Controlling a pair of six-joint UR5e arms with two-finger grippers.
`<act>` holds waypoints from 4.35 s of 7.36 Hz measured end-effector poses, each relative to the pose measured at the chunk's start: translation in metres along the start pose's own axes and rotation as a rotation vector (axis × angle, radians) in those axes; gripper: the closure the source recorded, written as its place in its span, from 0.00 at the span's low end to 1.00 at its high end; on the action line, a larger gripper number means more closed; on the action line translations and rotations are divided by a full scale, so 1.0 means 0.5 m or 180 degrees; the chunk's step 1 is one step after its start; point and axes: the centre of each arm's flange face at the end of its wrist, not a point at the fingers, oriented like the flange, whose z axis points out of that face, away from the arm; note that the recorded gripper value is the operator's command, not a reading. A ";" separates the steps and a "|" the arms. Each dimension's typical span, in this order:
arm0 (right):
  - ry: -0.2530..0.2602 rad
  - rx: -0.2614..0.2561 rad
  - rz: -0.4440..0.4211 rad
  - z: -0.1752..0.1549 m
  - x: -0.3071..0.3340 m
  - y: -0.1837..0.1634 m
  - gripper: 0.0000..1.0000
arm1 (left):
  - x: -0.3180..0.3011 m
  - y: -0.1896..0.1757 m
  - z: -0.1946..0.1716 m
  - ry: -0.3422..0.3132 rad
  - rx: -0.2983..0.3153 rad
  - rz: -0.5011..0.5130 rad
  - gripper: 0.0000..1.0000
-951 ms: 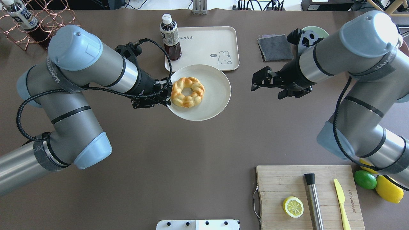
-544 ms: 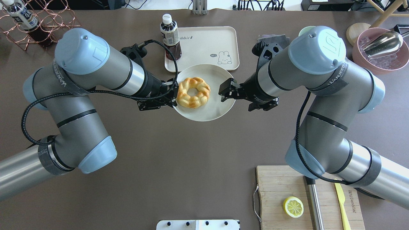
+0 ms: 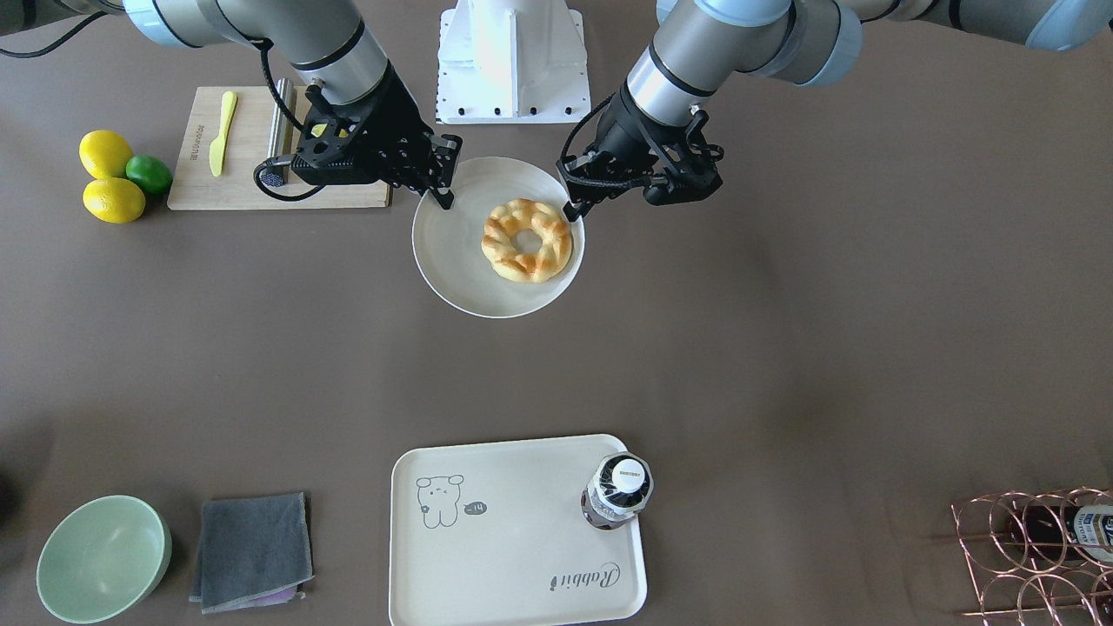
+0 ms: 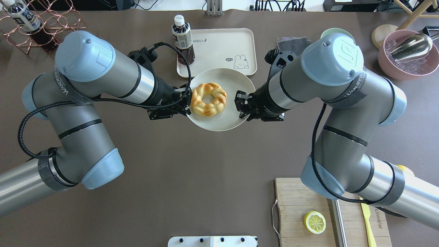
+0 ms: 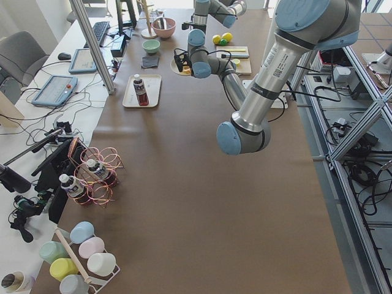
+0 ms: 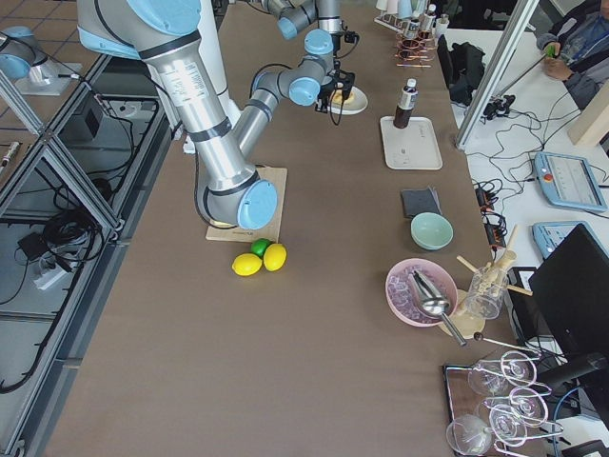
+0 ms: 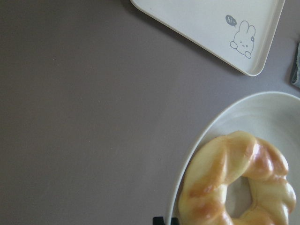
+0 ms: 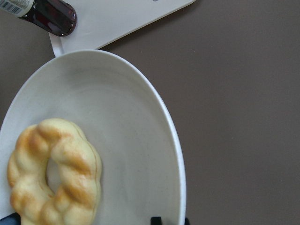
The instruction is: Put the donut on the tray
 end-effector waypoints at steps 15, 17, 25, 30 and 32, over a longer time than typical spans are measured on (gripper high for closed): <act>-0.0453 0.0555 0.2210 0.177 -0.010 -0.251 1.00 | -0.204 -0.155 -0.146 -0.0245 0.0193 0.0064 0.03; -0.0559 0.0812 0.2551 0.267 -0.035 -0.332 1.00 | -0.310 -0.189 -0.192 -0.0406 0.0282 0.0410 0.03; -0.0565 0.1310 0.2985 0.394 -0.053 -0.364 1.00 | -0.806 -0.401 -0.396 -0.1335 0.0156 0.2319 0.03; -0.0659 0.1589 0.3281 0.456 -0.112 -0.347 0.00 | -0.876 -0.399 -0.461 -0.1379 0.0242 0.2249 0.03; -0.0583 0.1636 0.3007 0.454 -0.117 -0.351 0.00 | -0.885 -0.398 -0.459 -0.1356 0.0192 0.2217 0.03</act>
